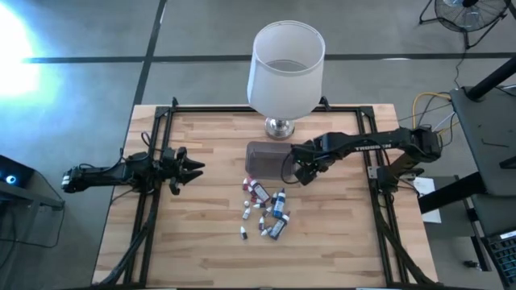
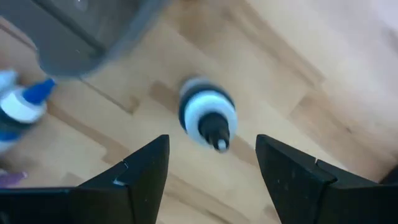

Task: Pick & Place food coloring
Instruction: Put the big black food coloring bottle into the black bin

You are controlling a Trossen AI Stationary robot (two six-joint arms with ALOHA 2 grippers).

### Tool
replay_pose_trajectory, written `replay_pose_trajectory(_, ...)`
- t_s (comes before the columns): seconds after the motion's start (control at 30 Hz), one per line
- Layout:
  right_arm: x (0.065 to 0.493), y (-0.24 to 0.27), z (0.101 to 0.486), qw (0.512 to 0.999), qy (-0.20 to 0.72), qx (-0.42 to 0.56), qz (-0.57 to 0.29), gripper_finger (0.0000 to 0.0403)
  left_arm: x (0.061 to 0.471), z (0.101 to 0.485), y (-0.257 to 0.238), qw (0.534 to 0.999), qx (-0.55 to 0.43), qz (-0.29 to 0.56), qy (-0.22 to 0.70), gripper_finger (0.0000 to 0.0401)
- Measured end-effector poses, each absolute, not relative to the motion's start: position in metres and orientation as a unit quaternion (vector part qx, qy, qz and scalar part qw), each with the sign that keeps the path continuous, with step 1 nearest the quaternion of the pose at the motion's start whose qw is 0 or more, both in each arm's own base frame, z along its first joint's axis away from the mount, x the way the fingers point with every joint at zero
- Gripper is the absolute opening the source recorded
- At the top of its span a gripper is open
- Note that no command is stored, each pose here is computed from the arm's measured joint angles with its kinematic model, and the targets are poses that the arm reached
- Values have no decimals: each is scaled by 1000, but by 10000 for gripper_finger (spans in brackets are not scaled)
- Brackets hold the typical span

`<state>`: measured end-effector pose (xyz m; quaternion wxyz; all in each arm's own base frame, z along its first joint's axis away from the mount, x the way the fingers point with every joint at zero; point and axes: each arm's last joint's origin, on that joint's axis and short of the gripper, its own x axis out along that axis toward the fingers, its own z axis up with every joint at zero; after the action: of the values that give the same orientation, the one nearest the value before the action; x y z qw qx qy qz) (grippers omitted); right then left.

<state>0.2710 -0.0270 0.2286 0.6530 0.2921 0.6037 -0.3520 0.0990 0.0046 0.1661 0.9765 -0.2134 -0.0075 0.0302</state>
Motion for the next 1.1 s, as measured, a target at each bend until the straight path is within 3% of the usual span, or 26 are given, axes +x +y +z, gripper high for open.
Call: replay_pose_trajectory(1.1,281,-34,211,672,596,260,-355,203,99,166,5,976,-213,30,-7,135)
